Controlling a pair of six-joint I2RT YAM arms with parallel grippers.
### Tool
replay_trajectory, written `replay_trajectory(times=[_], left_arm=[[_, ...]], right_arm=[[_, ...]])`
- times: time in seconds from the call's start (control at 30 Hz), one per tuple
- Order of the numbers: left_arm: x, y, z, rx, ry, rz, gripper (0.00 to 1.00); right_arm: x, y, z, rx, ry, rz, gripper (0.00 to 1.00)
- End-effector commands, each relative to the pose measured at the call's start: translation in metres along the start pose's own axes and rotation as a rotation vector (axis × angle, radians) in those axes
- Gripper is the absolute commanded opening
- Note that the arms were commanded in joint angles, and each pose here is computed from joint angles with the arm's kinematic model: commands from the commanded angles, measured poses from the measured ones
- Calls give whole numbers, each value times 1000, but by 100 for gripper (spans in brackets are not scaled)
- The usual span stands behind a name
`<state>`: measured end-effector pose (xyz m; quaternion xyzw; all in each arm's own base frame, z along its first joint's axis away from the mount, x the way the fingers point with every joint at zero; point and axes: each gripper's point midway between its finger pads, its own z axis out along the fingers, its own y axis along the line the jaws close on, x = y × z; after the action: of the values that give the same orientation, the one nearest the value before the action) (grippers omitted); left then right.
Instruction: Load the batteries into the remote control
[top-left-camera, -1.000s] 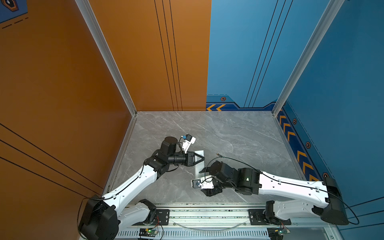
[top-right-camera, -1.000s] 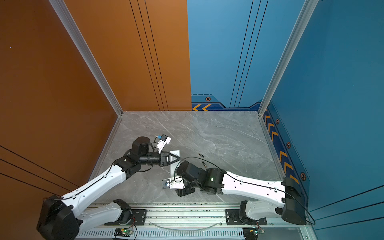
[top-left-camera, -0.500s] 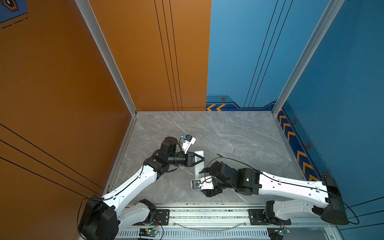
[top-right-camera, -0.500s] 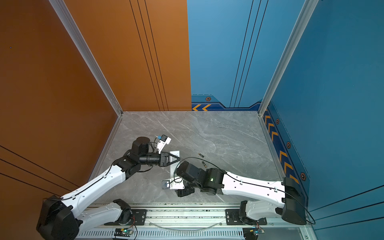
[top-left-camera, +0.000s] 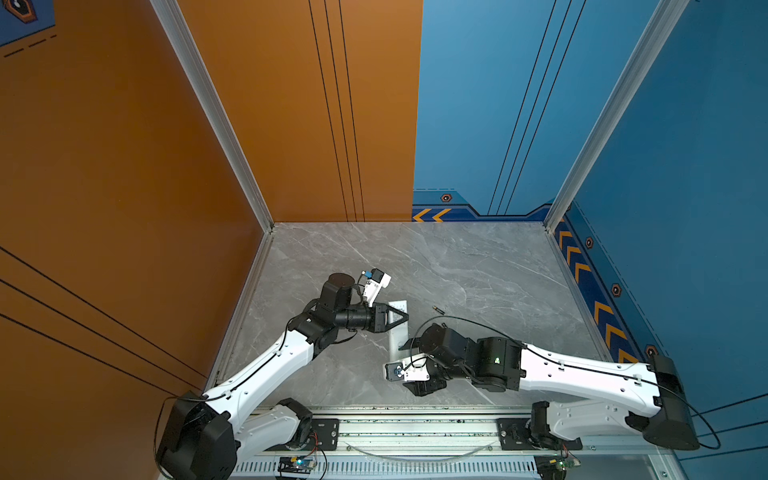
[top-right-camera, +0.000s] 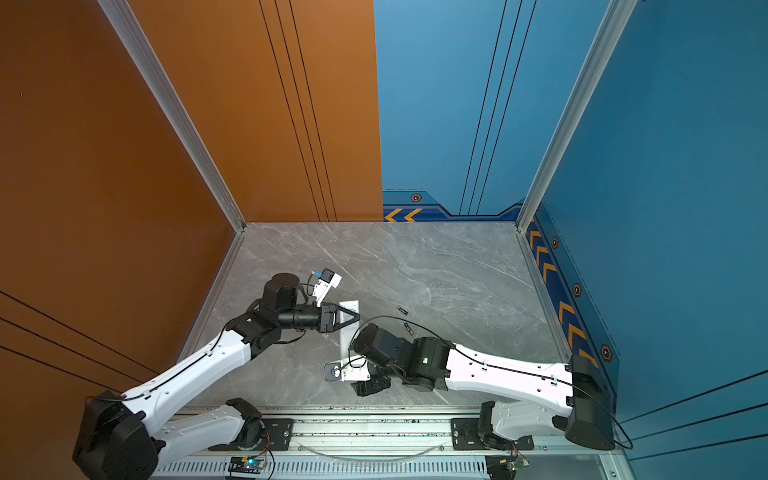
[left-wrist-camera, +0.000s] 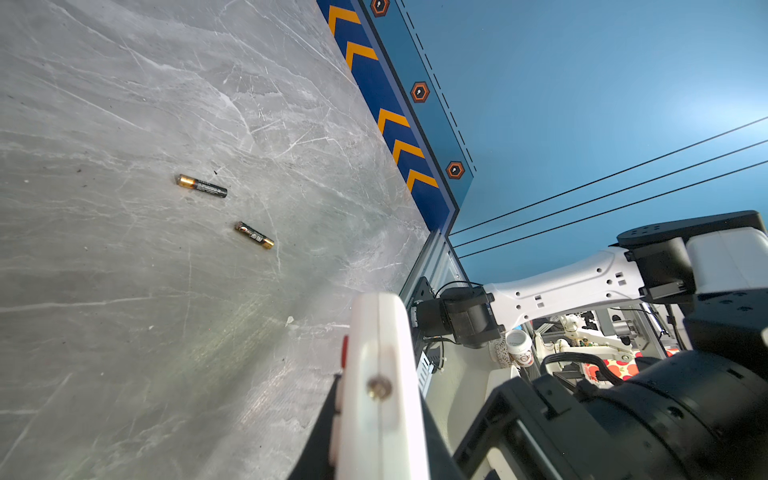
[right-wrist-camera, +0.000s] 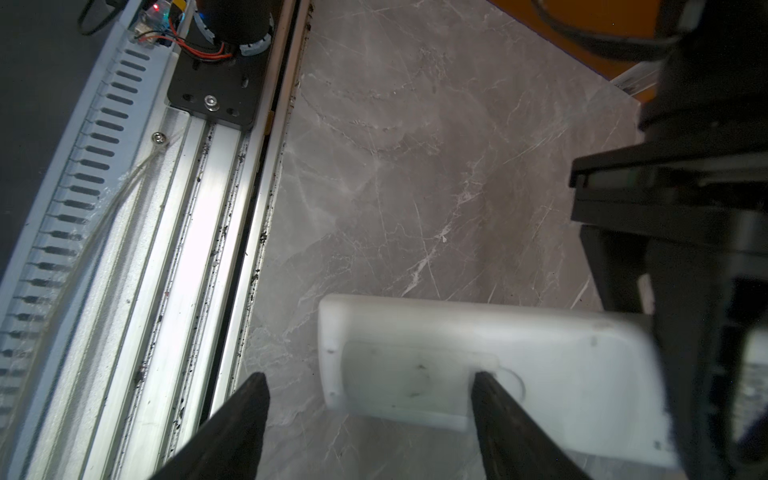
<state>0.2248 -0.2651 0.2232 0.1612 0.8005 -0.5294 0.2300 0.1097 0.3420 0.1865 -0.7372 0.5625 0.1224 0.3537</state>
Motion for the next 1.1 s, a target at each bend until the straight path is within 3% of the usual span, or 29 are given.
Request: replay_trajectory(times=[0.0, 0.23, 0.5, 1.07], left_arm=[[-16, -18, -7, 33, -52, 73, 0], [-17, -19, -7, 33, -52, 73, 0], [-16, -20, -8, 38, -49, 74, 0], [-16, -28, -7, 59, -41, 87, 0]], right_arm=[[5, 15, -5, -59, 11, -9, 75], [4, 8, -8, -18, 9, -13, 75], [-6, -13, -20, 104, -50, -15, 84], [-9, -26, -8, 96, -58, -2, 85]])
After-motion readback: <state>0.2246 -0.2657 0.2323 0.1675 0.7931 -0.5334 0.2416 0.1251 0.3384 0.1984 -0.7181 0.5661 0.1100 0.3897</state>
